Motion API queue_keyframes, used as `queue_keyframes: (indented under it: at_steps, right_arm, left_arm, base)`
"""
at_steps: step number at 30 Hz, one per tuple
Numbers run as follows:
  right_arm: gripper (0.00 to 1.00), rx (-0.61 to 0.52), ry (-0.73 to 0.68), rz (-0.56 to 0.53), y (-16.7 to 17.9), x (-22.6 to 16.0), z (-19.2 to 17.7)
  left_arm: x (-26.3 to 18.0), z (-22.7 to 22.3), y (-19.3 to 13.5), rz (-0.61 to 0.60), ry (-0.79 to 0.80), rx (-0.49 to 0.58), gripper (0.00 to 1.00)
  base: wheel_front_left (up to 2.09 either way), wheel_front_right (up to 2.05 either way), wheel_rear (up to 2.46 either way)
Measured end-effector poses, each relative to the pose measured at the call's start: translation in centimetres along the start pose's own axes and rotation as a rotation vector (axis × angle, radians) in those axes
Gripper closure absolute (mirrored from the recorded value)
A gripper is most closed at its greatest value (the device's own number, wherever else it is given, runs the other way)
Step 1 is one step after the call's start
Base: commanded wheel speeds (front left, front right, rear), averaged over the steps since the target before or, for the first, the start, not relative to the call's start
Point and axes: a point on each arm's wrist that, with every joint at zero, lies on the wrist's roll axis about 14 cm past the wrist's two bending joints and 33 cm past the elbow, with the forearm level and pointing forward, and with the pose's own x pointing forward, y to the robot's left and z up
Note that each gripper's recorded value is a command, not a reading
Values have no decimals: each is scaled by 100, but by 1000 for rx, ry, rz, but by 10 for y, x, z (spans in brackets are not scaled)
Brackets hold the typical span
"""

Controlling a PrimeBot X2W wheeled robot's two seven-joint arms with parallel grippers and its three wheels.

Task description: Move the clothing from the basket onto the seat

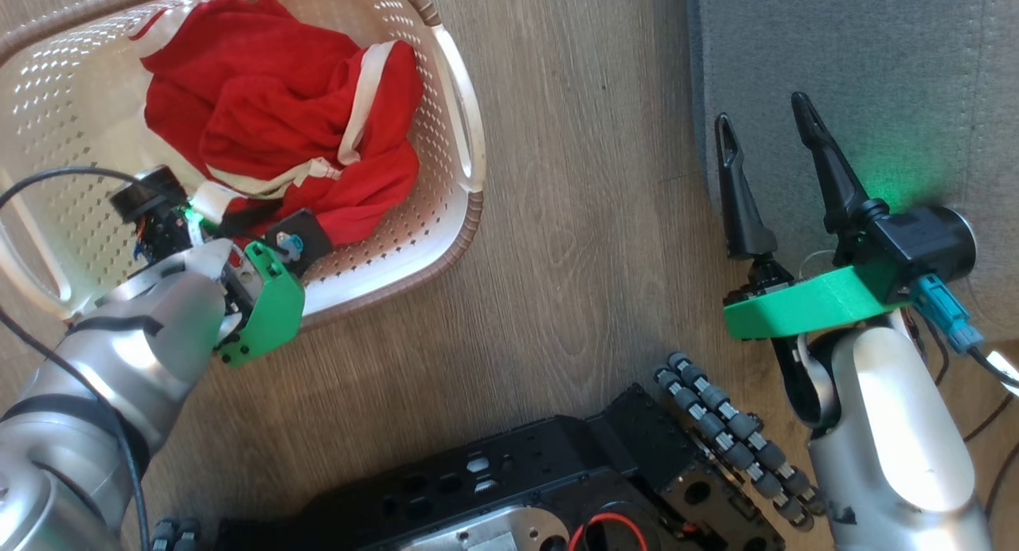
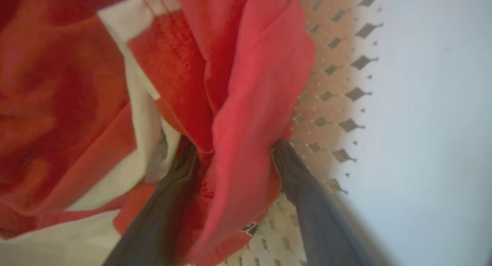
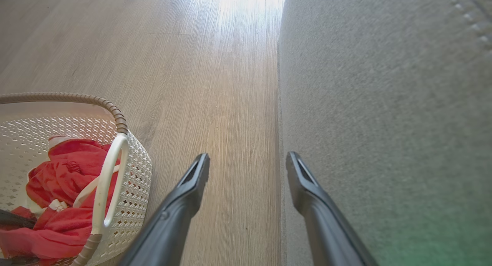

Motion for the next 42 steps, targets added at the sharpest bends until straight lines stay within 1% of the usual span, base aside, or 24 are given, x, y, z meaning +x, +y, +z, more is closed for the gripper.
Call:
queue_keyframes:
  at_steps: [4, 5, 6, 7, 8, 9, 10, 12, 15, 23, 28, 31, 34, 35, 39, 42]
  right_arm:
    - [0, 0, -1, 2, 1, 1, 0]
    - [0, 0, -1, 3, 1, 1, 0]
    - [0, -1, -1, 3, 1, 1, -1]
    - [0, -1, -1, 4, 1, 1, -1]
    - [0, -1, -2, 4, 2, 1, -1]
    - [0, -1, -3, 5, 2, 2, 0]
    - [0, 0, -4, 5, 2, 2, 0]
    - [0, 0, -4, 7, 3, 3, 0]
    - [0, 2, -4, 11, 4, 4, -1]
    - [0, 0, -6, 23, 8, 4, 1]
    - [0, -4, -15, 32, 11, 1, 9]
    - [0, -16, -36, 40, 13, -1, 21]
    - [0, -24, -76, 45, 15, -6, 39]
    - [0, -24, -76, 45, 15, -6, 39]
    - [0, -32, -121, 57, 19, -15, 60]
    - [0, -37, -162, 75, 26, -23, 78]
  left_arm:
    - [1, -5, -3, -4, 13, -34, 0]
    - [1, -6, -1, 1, 17, -42, 3]
    - [1, -6, 0, 3, 18, -47, 26]
    - [1, -6, 1, 4, 18, -54, 45]
    - [1, -5, 2, 9, 18, -62, 51]
    - [1, -4, 6, 18, 16, -70, 64]
    - [1, -4, 8, 20, 15, -72, 72]
    - [0, -4, 9, 23, 16, -83, 100]
    - [-1, -5, 10, 30, 19, -100, 100]
    - [-11, 4, 31, 98, 2, -110, 100]
    - [-26, 34, 43, 149, -68, -126, 100]
    - [-42, 54, 45, 184, -115, -148, 100]
    - [-60, 66, 36, 207, -145, -175, 100]
    - [-60, 66, 36, 207, -145, -175, 100]
    - [-88, 79, 25, 266, -187, -248, 100]
    - [-112, 97, 22, 329, -251, -300, 100]
  base:
    - [0, 0, 0]
    - [0, 0, 0]
    - [0, 0, 0]
    - [0, 0, 0]
    - [0, 0, 0]
    - [0, 0, 0]
    - [0, 0, 0]
    - [0, 0, 0]
    - [0, 0, 0]
    - [0, 0, 0]
    - [0, 0, 0]
    - [0, 0, 0]
    - [0, 0, 0]
    - [0, 0, 0]
    - [0, 0, 0]
    - [0, 0, 0]
